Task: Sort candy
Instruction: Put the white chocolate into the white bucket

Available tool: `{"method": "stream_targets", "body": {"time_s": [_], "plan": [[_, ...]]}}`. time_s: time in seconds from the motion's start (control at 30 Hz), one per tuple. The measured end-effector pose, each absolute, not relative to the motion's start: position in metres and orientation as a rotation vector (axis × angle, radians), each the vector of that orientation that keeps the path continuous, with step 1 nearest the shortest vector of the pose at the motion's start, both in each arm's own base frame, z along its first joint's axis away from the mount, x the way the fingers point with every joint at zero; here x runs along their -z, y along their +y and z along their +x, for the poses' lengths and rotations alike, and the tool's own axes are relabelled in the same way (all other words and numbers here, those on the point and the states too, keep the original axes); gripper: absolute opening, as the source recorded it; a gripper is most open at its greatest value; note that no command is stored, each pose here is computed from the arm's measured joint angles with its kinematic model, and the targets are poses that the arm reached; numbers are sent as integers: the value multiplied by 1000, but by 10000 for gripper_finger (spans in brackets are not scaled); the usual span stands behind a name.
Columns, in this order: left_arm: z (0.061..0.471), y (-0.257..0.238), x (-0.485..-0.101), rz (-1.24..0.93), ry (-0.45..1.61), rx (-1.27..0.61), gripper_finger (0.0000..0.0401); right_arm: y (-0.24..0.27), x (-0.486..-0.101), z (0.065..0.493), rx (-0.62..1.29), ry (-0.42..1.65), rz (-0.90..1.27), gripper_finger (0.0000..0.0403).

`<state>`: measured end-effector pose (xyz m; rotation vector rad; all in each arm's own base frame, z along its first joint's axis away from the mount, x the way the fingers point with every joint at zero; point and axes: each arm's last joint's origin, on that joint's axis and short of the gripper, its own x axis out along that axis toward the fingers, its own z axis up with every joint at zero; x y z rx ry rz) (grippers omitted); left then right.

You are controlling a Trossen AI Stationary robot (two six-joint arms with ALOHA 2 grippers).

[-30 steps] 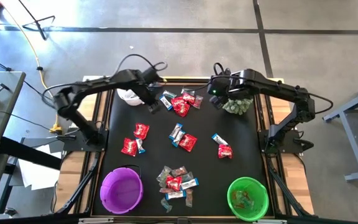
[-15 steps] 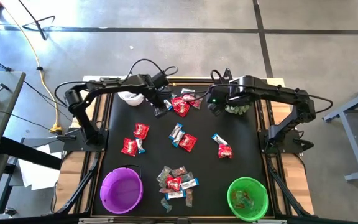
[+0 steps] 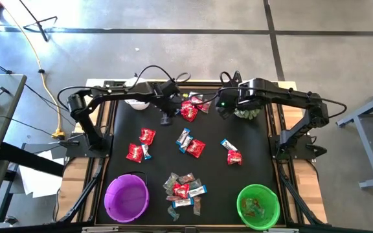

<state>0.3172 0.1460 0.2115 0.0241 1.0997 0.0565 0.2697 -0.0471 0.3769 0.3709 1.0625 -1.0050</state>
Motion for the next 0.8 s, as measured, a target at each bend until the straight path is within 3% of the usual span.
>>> {"method": "stream_targets", "body": {"time_s": [0.23,0.5,0.8], "plan": [[314,159,-213,-356,1039,-470,94,-48,-377,269,1072,1019,387,206],[316,179,-214,-663,847,-684,94,-47,-377,266,1112,1016,390,206],[323,191,-181,-803,846,-840,94,-48,-377,266,1116,1016,346,206]]}}
